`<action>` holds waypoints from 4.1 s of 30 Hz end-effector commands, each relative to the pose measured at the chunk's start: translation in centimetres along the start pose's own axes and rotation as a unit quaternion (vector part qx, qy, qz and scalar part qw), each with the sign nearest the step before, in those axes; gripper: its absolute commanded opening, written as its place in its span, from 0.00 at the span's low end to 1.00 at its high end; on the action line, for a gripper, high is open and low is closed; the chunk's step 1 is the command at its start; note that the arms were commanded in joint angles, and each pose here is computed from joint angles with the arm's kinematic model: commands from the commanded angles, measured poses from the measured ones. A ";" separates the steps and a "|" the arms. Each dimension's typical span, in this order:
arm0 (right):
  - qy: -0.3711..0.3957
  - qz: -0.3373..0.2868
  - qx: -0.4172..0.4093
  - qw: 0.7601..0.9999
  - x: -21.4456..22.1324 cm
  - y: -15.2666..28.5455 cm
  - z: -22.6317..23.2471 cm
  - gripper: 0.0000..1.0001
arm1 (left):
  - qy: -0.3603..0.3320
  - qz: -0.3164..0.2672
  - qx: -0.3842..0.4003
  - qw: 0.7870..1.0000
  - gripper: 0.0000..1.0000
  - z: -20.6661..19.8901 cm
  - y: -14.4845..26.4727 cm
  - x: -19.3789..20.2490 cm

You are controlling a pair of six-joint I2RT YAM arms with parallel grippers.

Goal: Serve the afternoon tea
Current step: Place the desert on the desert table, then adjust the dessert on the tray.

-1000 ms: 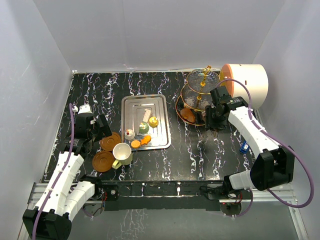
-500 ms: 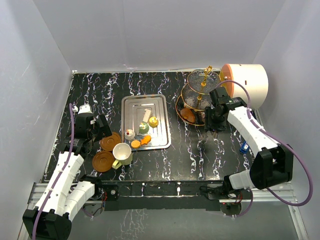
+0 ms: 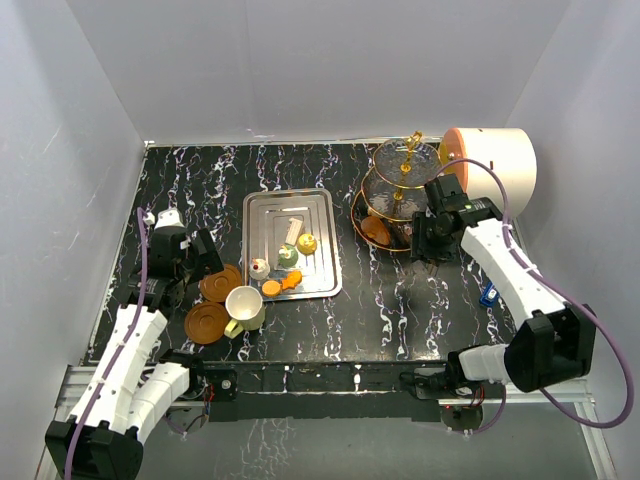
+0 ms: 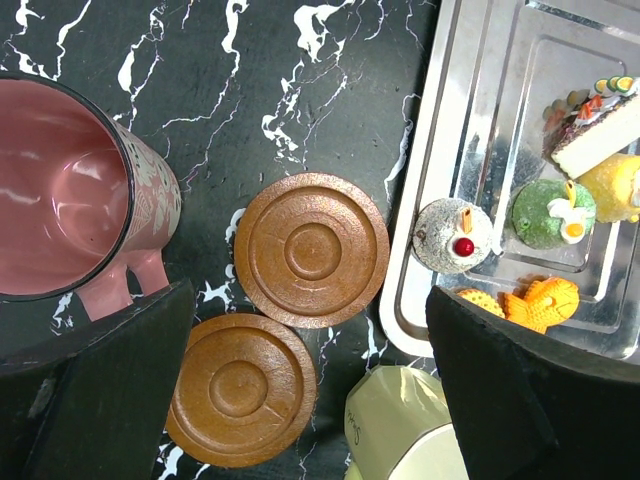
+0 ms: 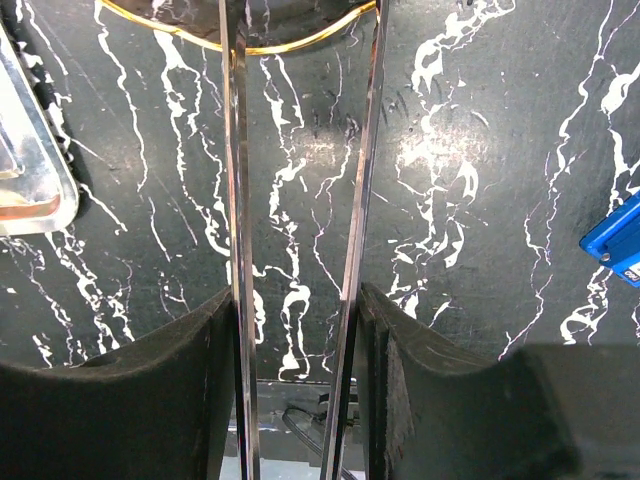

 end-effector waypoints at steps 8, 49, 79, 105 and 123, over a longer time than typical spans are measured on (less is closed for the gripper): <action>-0.013 -0.047 -0.051 0.998 0.5 3.5 0.5 0.43 | 0.022 -0.036 0.000 0.999 0.99 0.1 1.2 -0.9; 0.072 -0.071 -0.290 0.952 3.6 8.4 6.8 0.41 | 0.008 -0.104 0.049 0.993 0.99 0.5 3.9 -1.1; 0.275 -0.073 -0.168 0.944 -6.0 -0.8 22.5 0.38 | 0.003 -0.074 0.030 0.997 0.99 0.4 2.7 -0.8; 0.326 -0.008 -0.148 0.934 -4.5 -2.3 19.8 0.35 | 0.004 -0.076 0.028 0.997 0.99 0.5 2.7 -0.8; 0.338 -0.011 -0.135 0.931 -5.1 -2.1 19.8 0.36 | 0.003 -0.073 0.028 0.997 0.99 0.5 2.6 -0.7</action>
Point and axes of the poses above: each gripper's point midway between its finger pads, its own y axis back along the fingers, its own z axis along the line the jaws close on, x = y × z, the point moved 7 cm from there along y, back along the fingers
